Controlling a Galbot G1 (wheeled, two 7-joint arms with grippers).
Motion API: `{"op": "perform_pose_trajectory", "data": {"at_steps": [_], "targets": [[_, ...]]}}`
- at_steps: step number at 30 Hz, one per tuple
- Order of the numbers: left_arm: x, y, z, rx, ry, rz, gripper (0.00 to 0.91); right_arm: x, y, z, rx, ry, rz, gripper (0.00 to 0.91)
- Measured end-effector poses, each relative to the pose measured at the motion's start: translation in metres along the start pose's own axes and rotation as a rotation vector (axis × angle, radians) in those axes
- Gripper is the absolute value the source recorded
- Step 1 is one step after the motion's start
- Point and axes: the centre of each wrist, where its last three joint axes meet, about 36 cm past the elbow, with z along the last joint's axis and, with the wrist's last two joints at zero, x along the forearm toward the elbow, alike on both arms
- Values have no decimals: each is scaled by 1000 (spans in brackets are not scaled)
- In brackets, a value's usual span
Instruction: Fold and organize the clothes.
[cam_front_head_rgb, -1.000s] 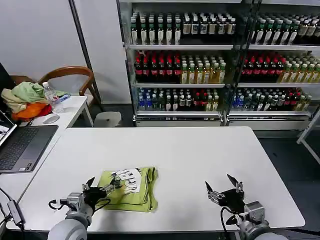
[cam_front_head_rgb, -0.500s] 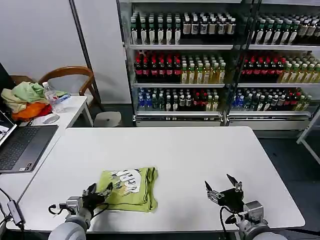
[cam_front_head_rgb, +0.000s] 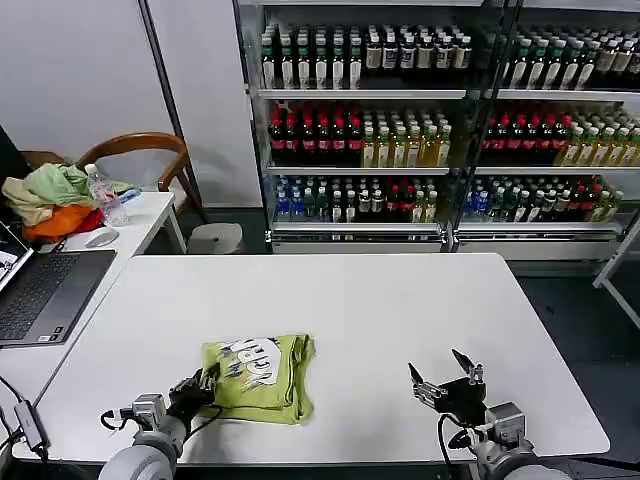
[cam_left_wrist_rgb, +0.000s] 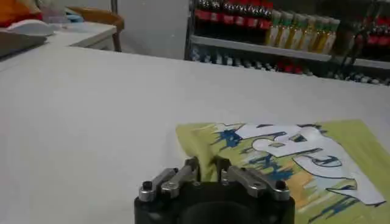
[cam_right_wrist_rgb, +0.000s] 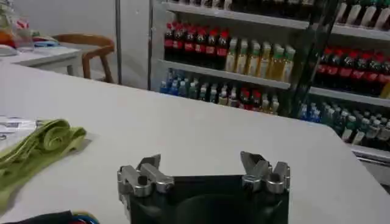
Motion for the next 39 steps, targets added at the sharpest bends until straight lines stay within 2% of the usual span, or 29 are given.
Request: {"op": "perform_pose_trajectory", "data": {"at_steps": [3, 9, 13, 20, 23, 25, 27, 30, 37, 39], "targets": [[6, 1, -9, -1, -24, 10, 40, 0, 0, -1, 3, -4, 0, 907], [24, 14, -45, -10, -77, -1, 40, -3, 1, -2, 5, -13, -7, 907], [38, 40, -73, -23, -87, -51, 40, -4, 2, -2, 4, -20, -12, 907], [67, 109, -126, -104, -104, -196, 40, -4, 4, -8, 4, -45, -22, 907], [78, 116, -146, -132, -130, -222, 40, -3, 6, -8, 2, -45, -25, 907], [85, 107, -153, -150, -155, -215, 40, -3, 7, -7, 0, -42, -24, 907], [90, 92, -151, -166, -172, -193, 40, -2, 7, -5, -1, -37, -20, 907], [88, 68, -131, -182, -177, -159, 40, -1, 6, -4, 5, -31, -13, 907], [55, -8, -55, -213, -112, -10, 40, 3, 0, -2, 11, -22, 7, 907], [47, -31, -39, -220, -102, 32, 40, 3, -1, -2, 13, -22, 11, 907]]}}
